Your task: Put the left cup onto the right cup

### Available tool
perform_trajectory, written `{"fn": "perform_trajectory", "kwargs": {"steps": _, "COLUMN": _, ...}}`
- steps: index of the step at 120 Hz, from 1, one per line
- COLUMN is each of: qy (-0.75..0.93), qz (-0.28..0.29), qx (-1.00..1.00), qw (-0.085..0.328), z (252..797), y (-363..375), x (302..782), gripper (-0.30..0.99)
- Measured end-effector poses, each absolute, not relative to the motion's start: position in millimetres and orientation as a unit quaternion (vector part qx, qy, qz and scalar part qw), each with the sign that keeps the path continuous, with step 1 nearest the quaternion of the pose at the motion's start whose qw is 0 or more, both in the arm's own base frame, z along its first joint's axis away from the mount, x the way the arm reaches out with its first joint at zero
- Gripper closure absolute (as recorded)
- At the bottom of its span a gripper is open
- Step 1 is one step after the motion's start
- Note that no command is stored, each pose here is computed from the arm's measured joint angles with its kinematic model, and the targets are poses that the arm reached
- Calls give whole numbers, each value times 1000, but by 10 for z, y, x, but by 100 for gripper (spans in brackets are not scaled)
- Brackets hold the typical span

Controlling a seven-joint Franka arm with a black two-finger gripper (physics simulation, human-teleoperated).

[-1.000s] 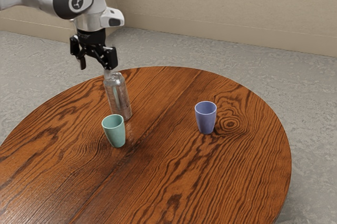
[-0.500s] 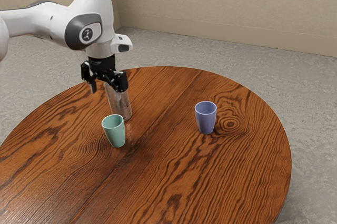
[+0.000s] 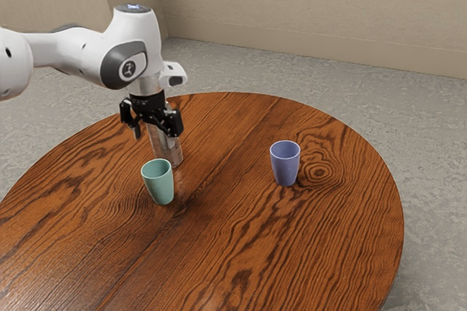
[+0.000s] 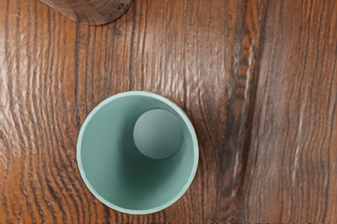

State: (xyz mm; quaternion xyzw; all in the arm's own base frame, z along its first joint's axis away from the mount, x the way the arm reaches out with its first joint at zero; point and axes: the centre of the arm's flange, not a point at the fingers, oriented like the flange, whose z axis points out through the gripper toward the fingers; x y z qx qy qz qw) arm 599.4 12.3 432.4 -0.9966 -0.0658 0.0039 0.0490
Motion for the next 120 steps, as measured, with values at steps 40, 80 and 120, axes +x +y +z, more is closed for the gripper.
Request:
{"fn": "perform_trajectory", "kwargs": {"steps": 40, "qy": -71, "qz": 4, "qx": -997, "qw": 44, "z": 4084, "y": 70, "x": 5899, "gripper": 0}}
{"fn": "perform_trajectory", "kwargs": {"steps": 80, "qy": -68, "qz": -15, "qx": -997, "qw": 39, "z": 3913, "y": -6, "x": 6118, "gripper": 0}}
{"fn": "perform_trajectory", "kwargs": {"steps": 120, "qy": -68, "qz": -21, "qx": -997, "qw": 37, "z": 3904, "y": 5, "x": 6182, "gripper": 0}}
